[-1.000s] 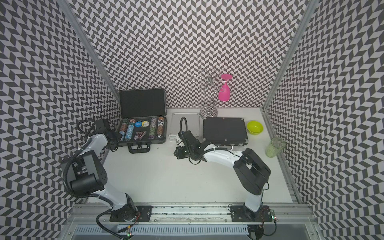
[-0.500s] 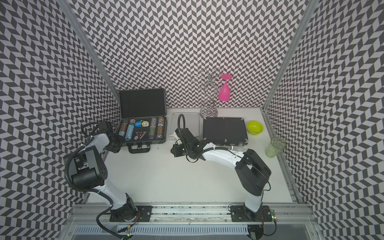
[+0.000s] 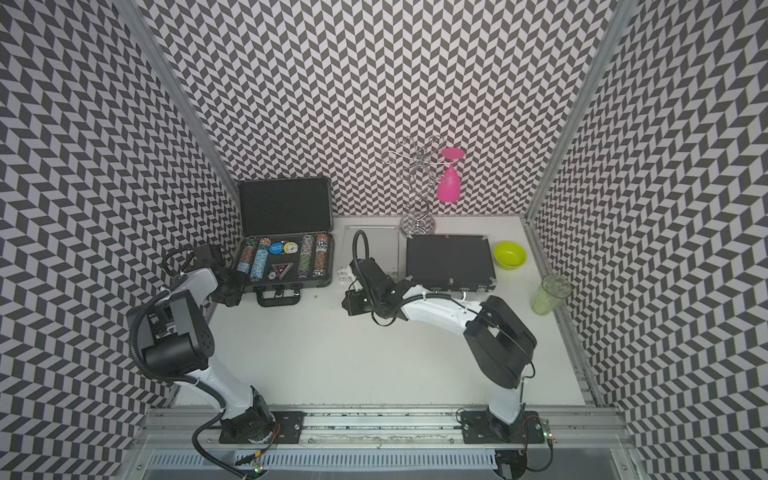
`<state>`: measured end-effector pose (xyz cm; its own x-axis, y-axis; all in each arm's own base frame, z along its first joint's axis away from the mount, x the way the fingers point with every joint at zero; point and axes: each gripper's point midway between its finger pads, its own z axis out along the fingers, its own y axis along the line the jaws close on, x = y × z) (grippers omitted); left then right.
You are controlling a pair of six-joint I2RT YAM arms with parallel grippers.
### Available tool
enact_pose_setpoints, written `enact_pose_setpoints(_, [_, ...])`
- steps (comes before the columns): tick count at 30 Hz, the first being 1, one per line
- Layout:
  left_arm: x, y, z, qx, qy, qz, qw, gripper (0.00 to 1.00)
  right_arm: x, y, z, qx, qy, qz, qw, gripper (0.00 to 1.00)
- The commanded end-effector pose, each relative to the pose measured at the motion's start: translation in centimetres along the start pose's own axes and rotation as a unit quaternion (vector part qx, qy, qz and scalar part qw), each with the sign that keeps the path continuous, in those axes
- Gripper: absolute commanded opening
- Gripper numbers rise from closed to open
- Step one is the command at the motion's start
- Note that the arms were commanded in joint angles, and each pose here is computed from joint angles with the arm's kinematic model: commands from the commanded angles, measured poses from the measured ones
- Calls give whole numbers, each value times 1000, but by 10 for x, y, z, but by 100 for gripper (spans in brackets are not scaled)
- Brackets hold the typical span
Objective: Close the poker set cases
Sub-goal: Move the poker set case to the center of the board.
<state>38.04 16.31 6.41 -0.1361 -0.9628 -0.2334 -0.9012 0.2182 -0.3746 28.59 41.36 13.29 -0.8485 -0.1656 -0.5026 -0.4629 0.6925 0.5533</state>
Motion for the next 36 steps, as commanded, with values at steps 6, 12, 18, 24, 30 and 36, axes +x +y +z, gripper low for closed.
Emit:
enact_pose_setpoints(6, [-1, -2, 27, -27, 1, -8, 1000, 50, -8, 10, -2, -13, -9, -15, 1000, 19])
enact_pose_setpoints(12, [9, -20, 32, -61, 12, 9, 998, 42, -6, 14, 0, -27, -3, -13, 1000, 19])
enact_pose_setpoints(18, [21, -16, 38, -59, 23, -1, 998, 21, -3, 11, -3, -20, -4, -17, 1000, 19])
enact_pose_setpoints(24, [32, 7, 42, -87, 31, 1, 996, 0, -2, 15, -1, -33, 0, -16, 999, 19])
enact_pose_setpoints(30, [42, 31, 39, -107, 31, 7, 994, 0, -6, 19, -4, -39, -7, -17, 999, 19])
enact_pose_setpoints(36, [47, 43, 31, -103, 22, 20, 994, 0, -8, 24, -6, -52, -14, -12, 998, 19])
